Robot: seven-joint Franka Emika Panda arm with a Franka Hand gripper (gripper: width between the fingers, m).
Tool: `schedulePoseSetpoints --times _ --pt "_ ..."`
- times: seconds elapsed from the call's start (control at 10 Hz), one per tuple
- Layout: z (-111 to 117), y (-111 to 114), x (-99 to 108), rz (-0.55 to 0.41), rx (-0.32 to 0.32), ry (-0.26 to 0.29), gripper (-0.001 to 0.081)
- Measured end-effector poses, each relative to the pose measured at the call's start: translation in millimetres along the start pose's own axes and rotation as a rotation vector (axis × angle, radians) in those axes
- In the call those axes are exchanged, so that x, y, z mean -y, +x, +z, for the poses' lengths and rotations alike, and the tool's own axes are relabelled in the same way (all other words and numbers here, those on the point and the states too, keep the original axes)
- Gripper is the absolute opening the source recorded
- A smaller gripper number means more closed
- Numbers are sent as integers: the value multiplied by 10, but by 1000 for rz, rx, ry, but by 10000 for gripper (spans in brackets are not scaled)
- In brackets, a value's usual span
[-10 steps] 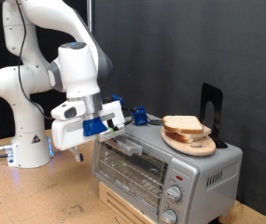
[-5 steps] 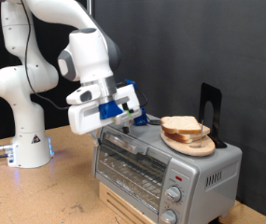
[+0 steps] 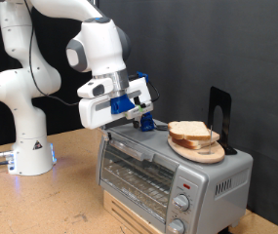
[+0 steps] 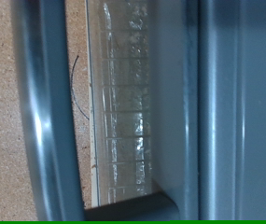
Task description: Make a piece of toast with the oven
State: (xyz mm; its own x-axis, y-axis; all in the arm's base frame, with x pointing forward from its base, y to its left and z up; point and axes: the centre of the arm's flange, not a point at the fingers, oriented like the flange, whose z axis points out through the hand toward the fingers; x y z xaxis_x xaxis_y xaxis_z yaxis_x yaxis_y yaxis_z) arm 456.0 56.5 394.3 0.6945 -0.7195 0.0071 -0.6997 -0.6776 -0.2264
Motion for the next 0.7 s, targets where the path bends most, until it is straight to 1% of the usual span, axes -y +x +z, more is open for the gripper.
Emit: schedulePoseSetpoints --times 0.2,0.3,0.4,0.6,0.7 --pt "-2 -4 -86 0 -11 -15 808" --pt "26 4 -131 9 -17 -30 808" --pt "73 17 -180 21 -26 -53 808" --pt "259 67 -286 50 -57 -117 808" --pt "301 107 -287 58 -79 -116 808"
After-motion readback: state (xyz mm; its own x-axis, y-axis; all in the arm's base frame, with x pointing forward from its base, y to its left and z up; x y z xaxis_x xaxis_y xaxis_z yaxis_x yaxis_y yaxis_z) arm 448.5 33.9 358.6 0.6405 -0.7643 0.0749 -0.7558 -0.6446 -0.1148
